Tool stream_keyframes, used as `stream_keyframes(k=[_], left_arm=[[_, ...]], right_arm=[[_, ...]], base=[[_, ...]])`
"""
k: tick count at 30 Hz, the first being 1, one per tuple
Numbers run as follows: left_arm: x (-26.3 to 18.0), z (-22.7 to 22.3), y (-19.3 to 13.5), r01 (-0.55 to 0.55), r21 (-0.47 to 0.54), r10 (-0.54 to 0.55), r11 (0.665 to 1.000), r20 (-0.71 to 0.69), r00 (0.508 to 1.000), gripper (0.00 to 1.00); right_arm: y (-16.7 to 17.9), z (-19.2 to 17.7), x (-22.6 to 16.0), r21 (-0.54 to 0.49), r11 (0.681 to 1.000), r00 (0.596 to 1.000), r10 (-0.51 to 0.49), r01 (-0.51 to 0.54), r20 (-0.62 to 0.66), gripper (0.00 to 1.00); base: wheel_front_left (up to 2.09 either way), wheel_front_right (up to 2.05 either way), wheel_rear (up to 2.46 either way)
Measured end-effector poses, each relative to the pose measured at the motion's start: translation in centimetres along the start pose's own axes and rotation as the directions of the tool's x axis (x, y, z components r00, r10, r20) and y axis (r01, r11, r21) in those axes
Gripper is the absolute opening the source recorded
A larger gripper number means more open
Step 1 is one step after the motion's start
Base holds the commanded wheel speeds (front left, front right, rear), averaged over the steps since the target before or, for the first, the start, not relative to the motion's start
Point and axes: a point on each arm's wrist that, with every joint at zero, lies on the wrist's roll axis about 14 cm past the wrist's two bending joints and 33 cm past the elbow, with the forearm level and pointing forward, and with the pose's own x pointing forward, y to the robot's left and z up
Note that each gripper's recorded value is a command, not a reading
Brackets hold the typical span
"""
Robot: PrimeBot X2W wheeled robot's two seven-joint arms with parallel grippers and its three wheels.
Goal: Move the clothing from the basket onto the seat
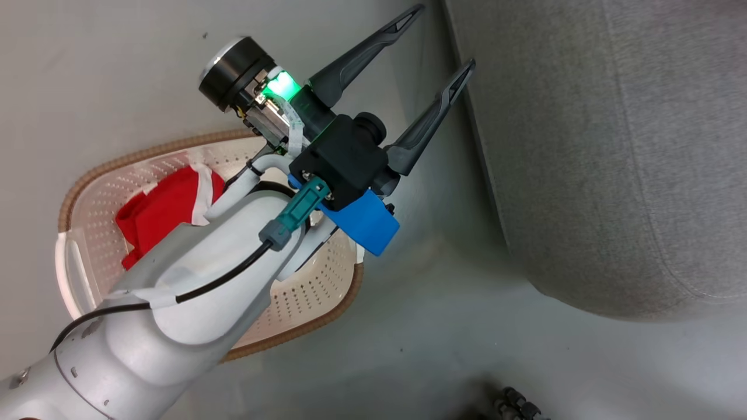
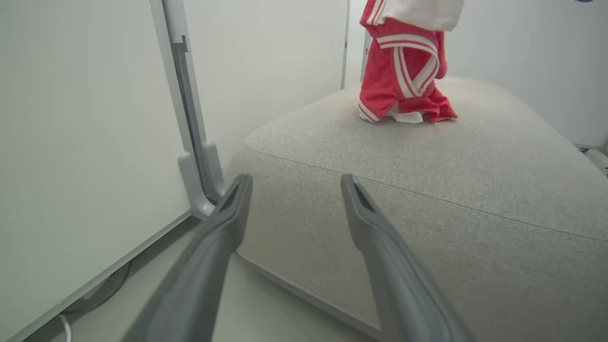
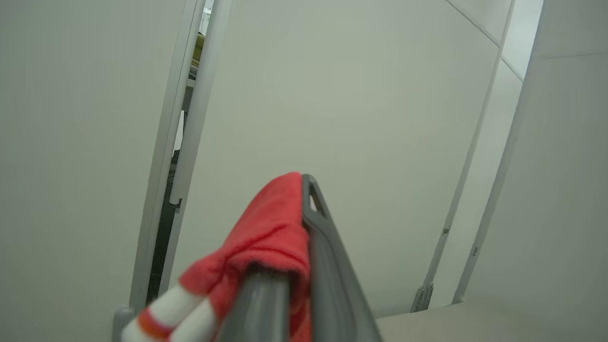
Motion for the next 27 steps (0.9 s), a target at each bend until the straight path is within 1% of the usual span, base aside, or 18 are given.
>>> stream_keyframes(k=[3, 5, 7, 11, 14, 17, 22, 23, 24, 27], left_arm=[[0.1, -1.3, 0.2, 0.003, -0.018, -0.003, 1.000, -0.007, 1.000, 1.00], [0.1, -1.8, 0.1, 0.012, -0.018, -0.012, 1.000, -0.005, 1.000, 1.00], [0.1, -2.1, 0.1, 0.014, -0.019, -0.014, 1.000, -0.003, 1.000, 1.00], [0.1, -2.2, 0.2, 0.014, -0.019, -0.014, 1.000, -0.001, 1.000, 1.00], [0.2, -2.2, 0.2, 0.014, -0.017, -0.014, 1.000, 0.003, 1.000, 1.00], [0.2, -2.2, 0.2, 0.013, -0.015, -0.013, 1.000, 0.001, 1.000, 1.00], [0.2, -1.8, 0.2, 0.012, -0.006, -0.012, 1.000, 0.004, 1.000, 1.00], [0.2, -1.7, 0.2, 0.010, -0.006, -0.010, 1.000, 0.005, 1.000, 1.00], [0.2, -1.5, 0.2, 0.007, -0.003, -0.007, 1.000, 0.007, 1.000, 1.00], [0.2, -0.7, 0.0, 0.006, 0.004, -0.006, 1.000, 0.019, 1.000, 1.00]], right_arm=[[1.6, -4.5, -1.1, 0.013, 1.000, 0.995, 0.013, -0.011, -0.099, 0.00], [2.2, -7.4, -2.4, 0.005, 1.000, 0.984, 0.022, -0.021, -0.176, 0.00], [2.5, -10.4, -4.3, 0.035, 0.999, 0.967, 0.009, 0.000, -0.256, 0.00], [3.1, -14.8, -8.2, 0.053, 0.999, 0.918, 0.010, 0.012, -0.396, 0.00], [3.5, -17.0, -10.9, 0.071, 0.997, 0.880, 0.012, 0.024, -0.475, 0.00], [4.0, -18.5, -13.2, 0.090, 0.995, 0.847, 0.017, 0.036, -0.531, 0.00], [4.0, -19.8, -16.3, 0.102, 0.993, 0.799, 0.017, 0.056, -0.601, 0.00], [4.0, -19.9, -16.6, 0.107, 0.992, 0.795, 0.015, 0.062, -0.607, 0.38], [4.0, -19.7, -16.7, 0.111, 0.991, 0.795, 0.014, 0.067, -0.606, 1.00], [3.3, -19.1, -17.2, 0.114, 0.990, 0.793, 0.005, 0.081, -0.609, 1.00]], base=[[0.00, 0.00, 0.00], [0.00, 0.00, 0.00], [0.00, 0.00, 0.00], [0.00, 0.00, 0.00], [0.00, 0.00, 0.00], [0.00, 0.00, 0.00], [0.00, 0.00, 0.00], [0.00, 0.00, 0.00], [0.00, 0.00, 0.00], [0.00, 0.00, 0.00]])
